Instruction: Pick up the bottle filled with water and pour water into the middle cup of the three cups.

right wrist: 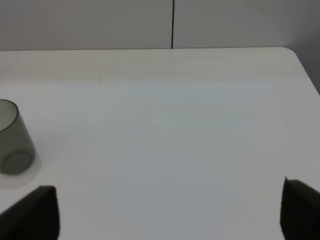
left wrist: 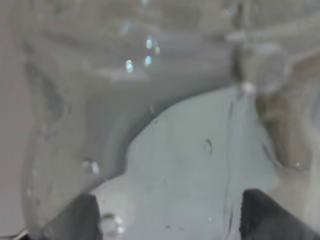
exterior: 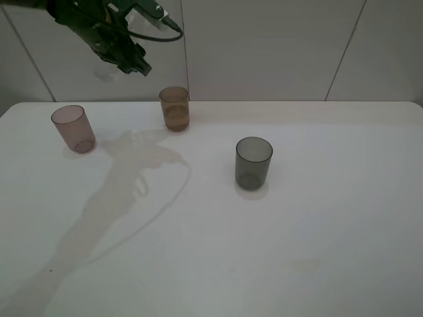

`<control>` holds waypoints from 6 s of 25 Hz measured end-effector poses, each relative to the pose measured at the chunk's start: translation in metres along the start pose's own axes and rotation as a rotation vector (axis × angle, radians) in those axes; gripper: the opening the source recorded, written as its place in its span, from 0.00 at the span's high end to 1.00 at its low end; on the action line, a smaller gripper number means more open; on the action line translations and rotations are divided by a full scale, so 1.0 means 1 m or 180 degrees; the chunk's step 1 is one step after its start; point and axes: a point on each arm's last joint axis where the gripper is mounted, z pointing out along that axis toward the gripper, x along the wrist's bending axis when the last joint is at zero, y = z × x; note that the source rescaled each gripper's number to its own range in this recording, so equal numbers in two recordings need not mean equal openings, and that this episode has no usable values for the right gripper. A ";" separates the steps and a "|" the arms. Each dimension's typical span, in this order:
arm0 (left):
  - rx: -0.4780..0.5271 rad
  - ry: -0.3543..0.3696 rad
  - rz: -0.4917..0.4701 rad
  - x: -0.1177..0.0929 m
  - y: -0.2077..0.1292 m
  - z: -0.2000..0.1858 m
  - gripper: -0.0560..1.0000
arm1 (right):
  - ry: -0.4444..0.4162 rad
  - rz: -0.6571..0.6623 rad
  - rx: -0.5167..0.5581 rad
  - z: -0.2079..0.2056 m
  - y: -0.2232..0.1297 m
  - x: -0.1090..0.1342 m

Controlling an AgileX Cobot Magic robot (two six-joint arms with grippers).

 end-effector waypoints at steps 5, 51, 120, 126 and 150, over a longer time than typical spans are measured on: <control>-0.0488 -0.0408 -0.0273 -0.030 -0.037 -0.018 0.93 | 0.0000 0.0000 0.0000 0.000 0.000 0.000; -0.1567 -0.1035 -0.0982 -0.111 -0.160 0.017 0.78 | 0.0000 0.0000 0.0000 0.000 0.000 0.000; -0.0884 -0.0365 -0.1304 -0.059 -0.256 -0.353 0.04 | 0.0000 0.0000 0.0000 0.000 0.000 0.000; -0.0889 -0.0369 -0.1294 -0.059 -0.256 -0.353 0.04 | 0.0000 0.0000 0.0000 0.000 0.000 0.000; -0.0642 0.0459 -0.1913 -0.062 -0.255 -0.353 0.04 | 0.0000 0.0000 0.0000 0.000 0.000 0.000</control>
